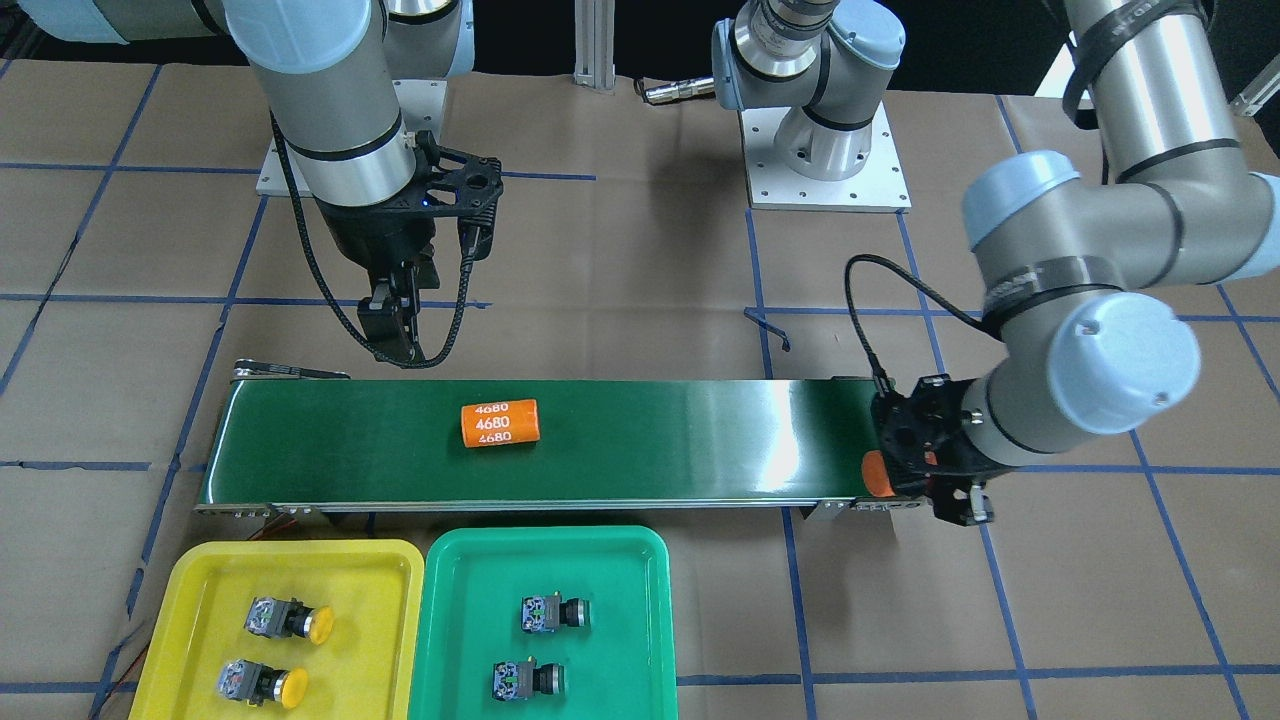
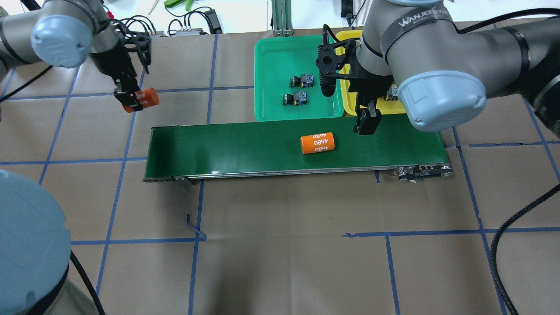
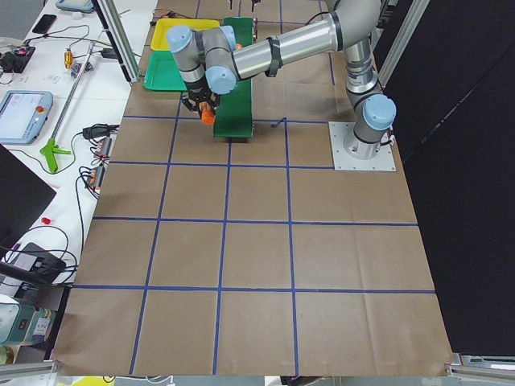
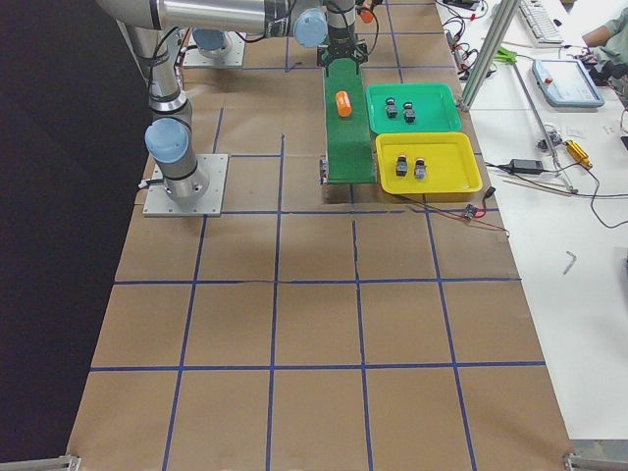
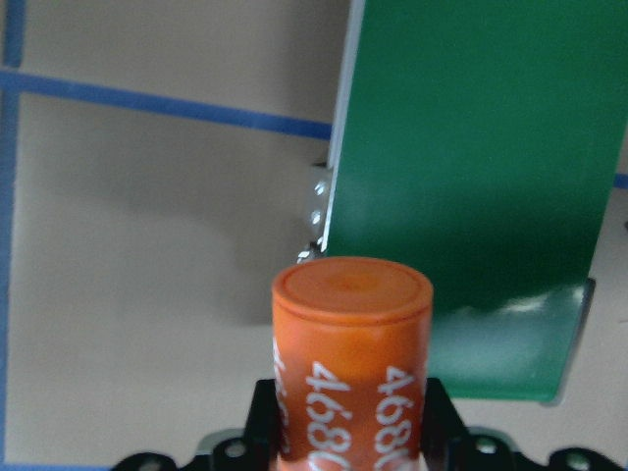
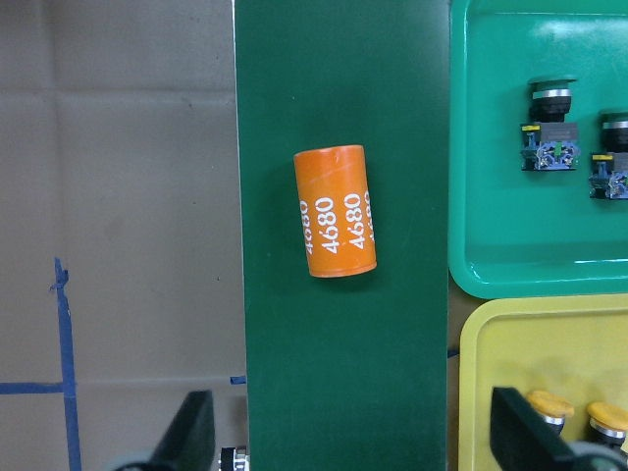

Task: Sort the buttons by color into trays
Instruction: 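Carry the cylinder onto the belt with left while right lowers to belt, then release cylinder on belt and lift left while right rises over yellow tray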

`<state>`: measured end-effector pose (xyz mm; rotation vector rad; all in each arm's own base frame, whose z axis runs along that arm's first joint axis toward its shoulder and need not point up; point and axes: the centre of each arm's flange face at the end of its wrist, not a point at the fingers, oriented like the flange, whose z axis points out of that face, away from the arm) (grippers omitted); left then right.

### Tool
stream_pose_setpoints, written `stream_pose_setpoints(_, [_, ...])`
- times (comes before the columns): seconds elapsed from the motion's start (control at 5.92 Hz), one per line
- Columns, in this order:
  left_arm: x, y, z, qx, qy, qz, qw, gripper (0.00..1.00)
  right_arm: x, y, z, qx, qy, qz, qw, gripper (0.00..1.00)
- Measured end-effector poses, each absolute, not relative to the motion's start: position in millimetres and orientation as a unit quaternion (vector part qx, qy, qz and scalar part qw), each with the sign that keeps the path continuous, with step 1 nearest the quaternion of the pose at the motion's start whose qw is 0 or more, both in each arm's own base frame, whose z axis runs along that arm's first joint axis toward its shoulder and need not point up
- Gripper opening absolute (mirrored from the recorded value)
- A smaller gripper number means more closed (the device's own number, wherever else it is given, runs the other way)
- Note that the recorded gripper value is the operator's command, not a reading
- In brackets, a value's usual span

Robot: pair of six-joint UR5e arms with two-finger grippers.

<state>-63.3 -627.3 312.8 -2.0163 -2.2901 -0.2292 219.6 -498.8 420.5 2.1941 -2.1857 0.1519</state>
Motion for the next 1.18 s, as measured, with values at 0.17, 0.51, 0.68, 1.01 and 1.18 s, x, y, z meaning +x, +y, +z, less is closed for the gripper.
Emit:
stream_pose_setpoints(0.17, [-84.9,-602.9,295.1,-0.668,-0.739,-0.081,0.044,0.11,219.5,-498.2,420.6,0.708,-0.705,0.047,0.018,1.0])
stream_pose_setpoints(0.51, [-109.6,-579.2,265.0,-0.676,-0.732,-0.077,0.037,0.98,220.3,-498.3,425.9,0.71,-0.704,0.035,0.008,1.0])
stream_pose_setpoints(0.68, [-116.7,-575.0,262.0,-0.675,-0.733,-0.074,0.036,0.98,222.3,-500.9,428.6,0.71,-0.703,0.035,0.003,1.0])
stream_pose_setpoints(1.01, [-122.7,-570.1,269.4,-0.667,-0.741,-0.069,0.032,0.98,225.9,-502.8,428.8,0.71,-0.703,0.042,-0.009,1.0])
stream_pose_setpoints(1.18, [-124.4,-568.0,281.1,-0.635,-0.769,-0.062,0.023,0.98,226.3,-502.7,428.2,0.71,-0.703,0.043,-0.011,1.0])
